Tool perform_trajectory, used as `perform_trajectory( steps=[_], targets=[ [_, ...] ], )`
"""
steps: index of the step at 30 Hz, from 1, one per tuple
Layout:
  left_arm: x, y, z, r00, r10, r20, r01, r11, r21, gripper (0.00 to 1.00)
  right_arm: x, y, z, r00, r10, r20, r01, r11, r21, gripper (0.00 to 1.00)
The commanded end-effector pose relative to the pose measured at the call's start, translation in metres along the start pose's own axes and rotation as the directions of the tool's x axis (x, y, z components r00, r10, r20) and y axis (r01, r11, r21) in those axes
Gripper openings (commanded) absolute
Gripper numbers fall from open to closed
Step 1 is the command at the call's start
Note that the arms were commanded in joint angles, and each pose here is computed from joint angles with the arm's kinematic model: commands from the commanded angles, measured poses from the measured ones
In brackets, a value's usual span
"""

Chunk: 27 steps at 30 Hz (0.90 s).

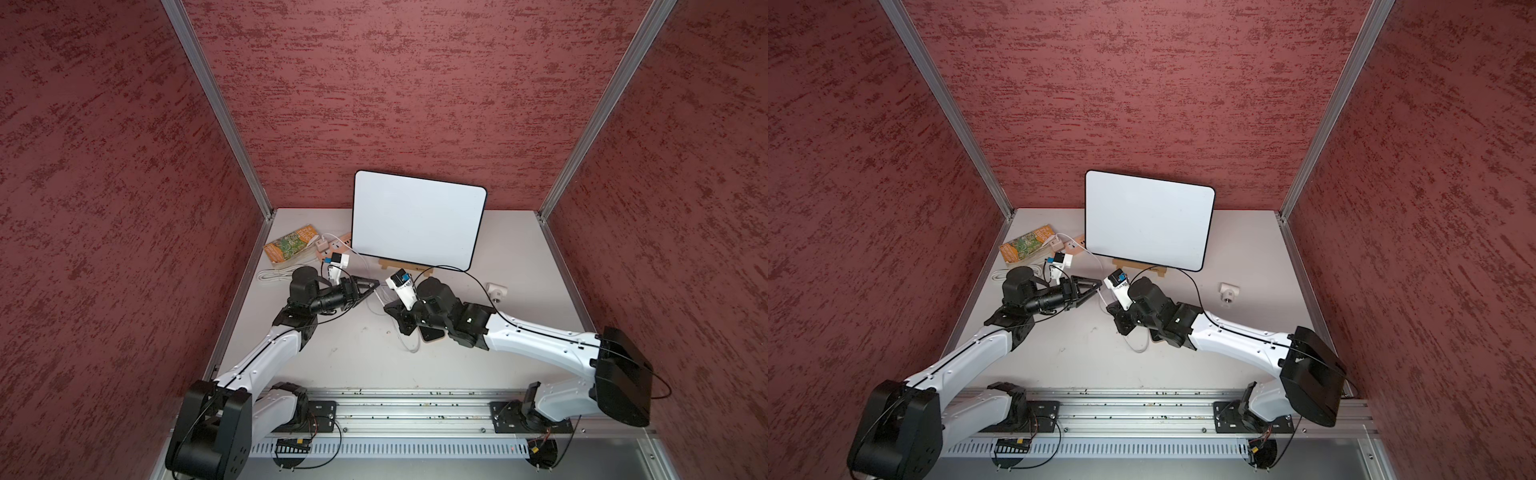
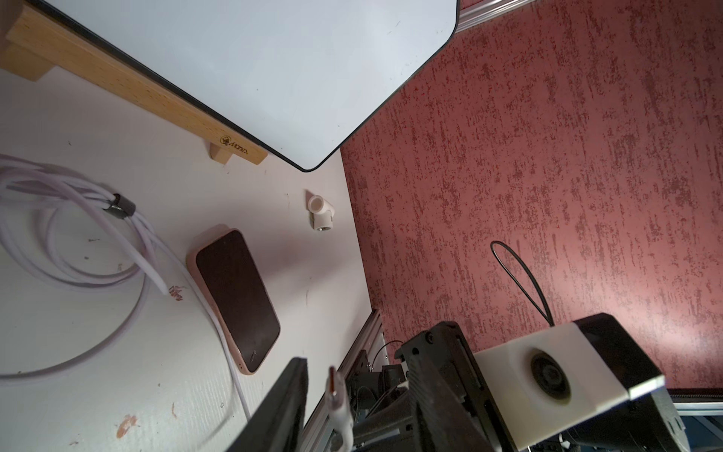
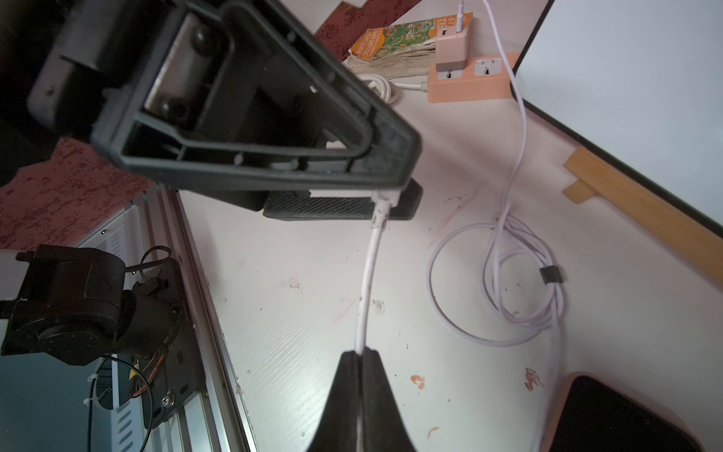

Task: Plug the charging cable into the phone
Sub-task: Pick up the charging cable from the center of the board.

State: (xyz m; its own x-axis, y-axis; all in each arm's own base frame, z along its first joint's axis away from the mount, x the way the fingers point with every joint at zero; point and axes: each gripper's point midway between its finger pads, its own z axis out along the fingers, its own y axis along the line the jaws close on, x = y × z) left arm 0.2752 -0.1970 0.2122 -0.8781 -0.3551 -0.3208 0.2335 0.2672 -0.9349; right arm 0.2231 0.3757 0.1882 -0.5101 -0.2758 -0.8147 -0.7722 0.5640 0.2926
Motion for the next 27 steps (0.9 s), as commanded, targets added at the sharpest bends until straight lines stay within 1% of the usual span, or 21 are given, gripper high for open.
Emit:
perform_trajectory(
  steps=[1,2,4,7,9,10,13,15,18,19,20,22,23,24,25,27],
  targets=[
    [-0.011,-0.014,-0.001,0.999,0.044,0.03,-0.045,0.998,0.035,0.35,-0.01,0.003,-0.001,1.0,-0.003,0.031,0.003,1.0,-0.001,0.0],
    [-0.011,-0.013,-0.002,0.999,0.041,0.03,-0.042,0.999,0.033,0.33,-0.01,0.003,-0.001,0.999,-0.004,0.033,0.004,1.0,-0.001,0.0],
    [-0.01,-0.011,-0.002,0.999,0.036,0.031,-0.037,0.999,0.027,0.31,-0.011,0.003,-0.001,0.999,-0.004,0.037,0.004,1.0,0.002,0.0],
    [-0.009,-0.009,-0.003,0.999,0.031,0.03,-0.032,0.999,0.023,0.24,-0.013,0.003,-0.001,0.999,-0.001,0.043,0.001,1.0,0.004,0.0],
    [-0.009,-0.007,-0.003,0.999,0.028,0.032,-0.028,0.999,0.019,0.23,-0.014,0.003,-0.001,0.999,0.002,0.046,-0.002,1.0,0.005,0.0],
    [-0.009,-0.006,-0.003,0.999,0.027,0.032,-0.028,0.999,0.019,0.21,-0.014,0.002,0.0,0.999,0.004,0.046,-0.004,1.0,0.007,0.0],
    [-0.01,-0.006,-0.003,0.999,0.027,0.033,-0.028,0.999,0.018,0.13,-0.013,0.003,0.001,0.999,0.004,0.043,-0.004,1.0,0.004,0.0],
    [-0.01,-0.006,-0.002,0.999,0.026,0.032,-0.026,1.0,0.016,0.01,-0.013,0.003,0.002,0.999,0.007,0.042,-0.007,1.0,0.004,0.0],
    [-0.013,-0.006,-0.001,0.999,0.029,0.035,-0.03,0.999,0.014,0.0,-0.013,0.002,0.004,0.999,0.007,0.04,-0.007,1.0,0.006,0.0],
    [-0.014,-0.006,-0.001,0.999,0.031,0.039,-0.032,0.999,0.012,0.0,-0.014,0.002,0.005,0.999,0.007,0.04,-0.007,1.0,0.006,0.02],
    [-0.016,-0.006,-0.001,0.998,0.037,0.042,-0.038,0.999,0.012,0.0,-0.014,0.003,0.006,0.999,0.007,0.037,-0.007,1.0,0.005,0.12],
    [-0.019,-0.006,0.0,0.997,0.054,0.055,-0.054,0.999,0.0,0.0,-0.02,0.002,0.004,0.999,0.007,0.043,-0.007,1.0,0.011,0.38],
    [-0.021,-0.007,0.0,0.996,0.069,0.063,-0.068,0.998,-0.009,0.0,-0.024,0.003,0.003,0.999,0.001,0.046,-0.002,1.0,0.016,0.45],
    [-0.022,-0.007,0.0,0.994,0.081,0.07,-0.079,0.997,-0.023,0.0,-0.027,0.001,0.002,0.999,-0.002,0.045,0.001,1.0,0.029,0.5],
    [-0.023,-0.008,0.0,0.992,0.102,0.078,-0.099,0.994,-0.038,0.0,-0.033,0.0,0.0,0.999,-0.006,0.051,0.004,0.999,0.04,0.53],
    [-0.025,-0.012,-0.001,0.985,0.147,0.09,-0.142,0.988,-0.067,0.0,-0.033,-0.003,0.006,1.0,-0.016,0.027,0.014,0.998,0.06,0.54]
  ],
)
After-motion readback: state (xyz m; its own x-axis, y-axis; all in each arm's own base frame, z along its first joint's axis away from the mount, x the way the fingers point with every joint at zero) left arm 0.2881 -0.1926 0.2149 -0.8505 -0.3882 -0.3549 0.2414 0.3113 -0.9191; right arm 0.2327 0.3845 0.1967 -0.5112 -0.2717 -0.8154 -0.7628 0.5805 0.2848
